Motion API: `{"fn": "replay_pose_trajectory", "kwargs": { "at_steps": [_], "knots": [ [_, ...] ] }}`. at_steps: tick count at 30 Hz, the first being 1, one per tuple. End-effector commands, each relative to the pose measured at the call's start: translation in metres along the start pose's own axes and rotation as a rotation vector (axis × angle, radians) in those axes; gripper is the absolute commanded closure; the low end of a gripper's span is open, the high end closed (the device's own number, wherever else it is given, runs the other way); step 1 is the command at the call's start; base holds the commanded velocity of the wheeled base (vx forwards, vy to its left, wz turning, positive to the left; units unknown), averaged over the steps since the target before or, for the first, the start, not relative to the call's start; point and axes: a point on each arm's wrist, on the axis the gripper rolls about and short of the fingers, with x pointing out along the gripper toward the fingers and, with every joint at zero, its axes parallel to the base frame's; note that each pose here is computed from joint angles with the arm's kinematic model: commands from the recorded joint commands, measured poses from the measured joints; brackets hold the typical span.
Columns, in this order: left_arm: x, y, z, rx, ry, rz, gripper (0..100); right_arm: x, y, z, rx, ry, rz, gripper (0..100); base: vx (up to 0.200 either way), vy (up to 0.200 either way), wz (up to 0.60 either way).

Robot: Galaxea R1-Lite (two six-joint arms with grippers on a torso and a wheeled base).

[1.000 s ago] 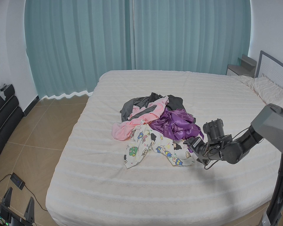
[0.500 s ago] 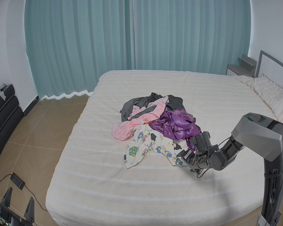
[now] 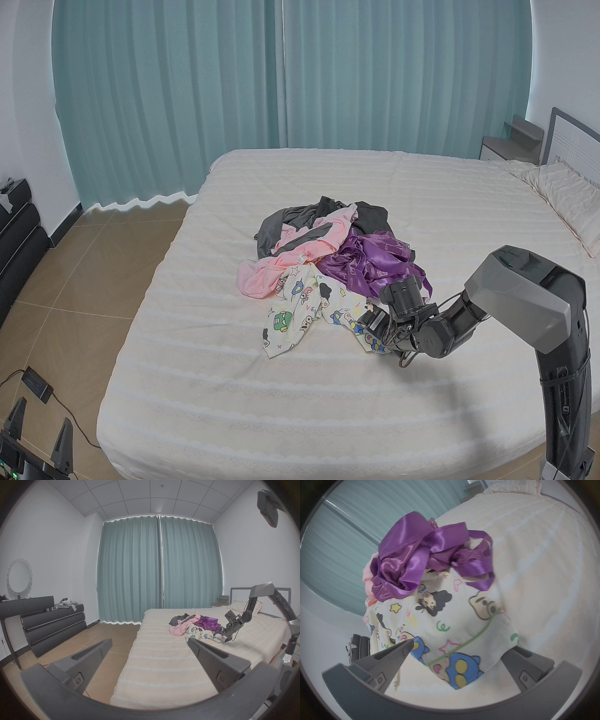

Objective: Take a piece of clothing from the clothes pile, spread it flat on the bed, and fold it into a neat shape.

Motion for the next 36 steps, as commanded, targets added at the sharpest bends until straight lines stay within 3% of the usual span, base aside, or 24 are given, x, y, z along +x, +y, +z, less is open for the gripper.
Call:
{"fn": "replay_pose_trajectory", "kwargs": {
  "at_steps": [1,2,7,14,23,30,36],
  "knots": [
    [0.0,0.0,-0.005,0.0,0.001,0.001,0,0.008,0.011,0.0,-0.015,-0.011,0.029,0,0.0,0.0,0.0],
    [0.0,0.0,-0.005,0.0,0.0,0.001,0,0.008,0.011,0.0,-0.017,-0.01,0.028,100,0.0,0.0,0.0],
    [0.0,0.0,-0.005,0.0,0.0,-0.001,0,0.006,0.005,-0.003,-0.06,0.003,0.006,100,0.0,0.0,0.0],
    [0.0,0.0,-0.005,0.0,0.0,0.001,0,-0.012,0.014,-0.001,-0.05,-0.007,0.037,100,0.0,0.0,0.0],
    [0.0,0.0,-0.005,-0.002,0.001,-0.001,0,-0.078,0.008,-0.008,-0.059,0.002,0.15,100,0.0,0.0,0.0],
    [0.0,0.0,-0.005,0.021,-0.002,-0.016,0,-0.153,-0.019,-0.013,-0.068,0.021,0.328,100,0.0,0.0,0.0],
    [0.0,-0.001,-0.004,0.042,-0.013,-0.028,0,-0.189,-0.04,-0.016,-0.088,0.012,0.421,100,0.0,0.0,0.0]
  ]
}}
